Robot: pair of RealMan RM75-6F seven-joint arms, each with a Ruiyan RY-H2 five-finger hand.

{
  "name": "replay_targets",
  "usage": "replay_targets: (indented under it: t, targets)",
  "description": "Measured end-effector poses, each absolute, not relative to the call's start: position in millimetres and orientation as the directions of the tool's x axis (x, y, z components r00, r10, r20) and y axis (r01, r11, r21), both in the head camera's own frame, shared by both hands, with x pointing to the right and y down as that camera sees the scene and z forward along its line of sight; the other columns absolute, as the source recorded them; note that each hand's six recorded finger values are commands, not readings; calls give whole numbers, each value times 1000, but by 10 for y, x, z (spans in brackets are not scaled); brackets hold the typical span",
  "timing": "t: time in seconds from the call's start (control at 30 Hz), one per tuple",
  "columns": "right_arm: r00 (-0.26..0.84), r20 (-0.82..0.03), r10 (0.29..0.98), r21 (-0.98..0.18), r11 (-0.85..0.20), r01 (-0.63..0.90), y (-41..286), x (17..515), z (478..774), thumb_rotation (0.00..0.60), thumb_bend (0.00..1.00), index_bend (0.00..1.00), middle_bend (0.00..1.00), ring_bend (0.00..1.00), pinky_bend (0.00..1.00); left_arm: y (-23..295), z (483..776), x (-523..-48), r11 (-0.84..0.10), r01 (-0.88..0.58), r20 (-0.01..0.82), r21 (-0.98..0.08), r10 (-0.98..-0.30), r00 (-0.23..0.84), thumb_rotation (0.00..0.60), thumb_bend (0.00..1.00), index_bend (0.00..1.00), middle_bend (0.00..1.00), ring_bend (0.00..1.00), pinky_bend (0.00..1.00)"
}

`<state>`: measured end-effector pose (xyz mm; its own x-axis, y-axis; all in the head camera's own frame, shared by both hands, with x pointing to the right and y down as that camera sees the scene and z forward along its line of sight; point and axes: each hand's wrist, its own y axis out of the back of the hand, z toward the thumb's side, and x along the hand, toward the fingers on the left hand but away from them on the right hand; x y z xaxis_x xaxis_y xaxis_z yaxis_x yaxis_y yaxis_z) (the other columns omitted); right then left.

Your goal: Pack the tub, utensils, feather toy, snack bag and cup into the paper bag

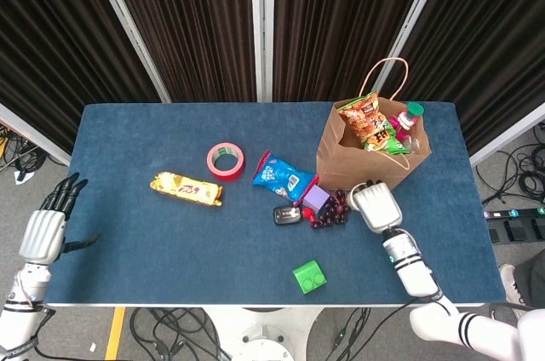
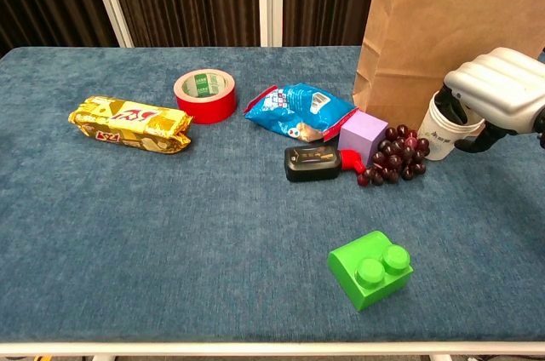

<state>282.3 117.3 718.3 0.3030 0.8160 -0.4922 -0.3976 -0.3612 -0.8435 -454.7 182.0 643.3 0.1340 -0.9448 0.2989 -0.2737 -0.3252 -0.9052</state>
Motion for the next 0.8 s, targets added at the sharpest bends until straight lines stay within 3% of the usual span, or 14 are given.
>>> replay_targets:
  t: [0.4, 0.6, 0.8]
  targets:
    - [343, -437, 831, -876, -308, -371, 1276, 2817, 6930, 600, 205, 762, 606, 496, 629, 1820, 6404, -4553, -315, -283, 288, -906, -948, 133, 600, 84, 113, 88, 35, 198]
    - [402, -372, 837, -915, -257, -312, 1362, 2705, 6514, 600, 205, 762, 606, 496, 629, 1813, 6394, -4536, -316, -283, 287, -905, -948, 139, 600, 84, 114, 88, 35, 198]
    - [499, -257, 827, -963, -175, -205, 1410, 2389, 5879, 600, 205, 762, 608, 496, 629, 1793, 6372, -4479, -313, -284, 279, -906, -948, 152, 600, 85, 114, 88, 35, 198]
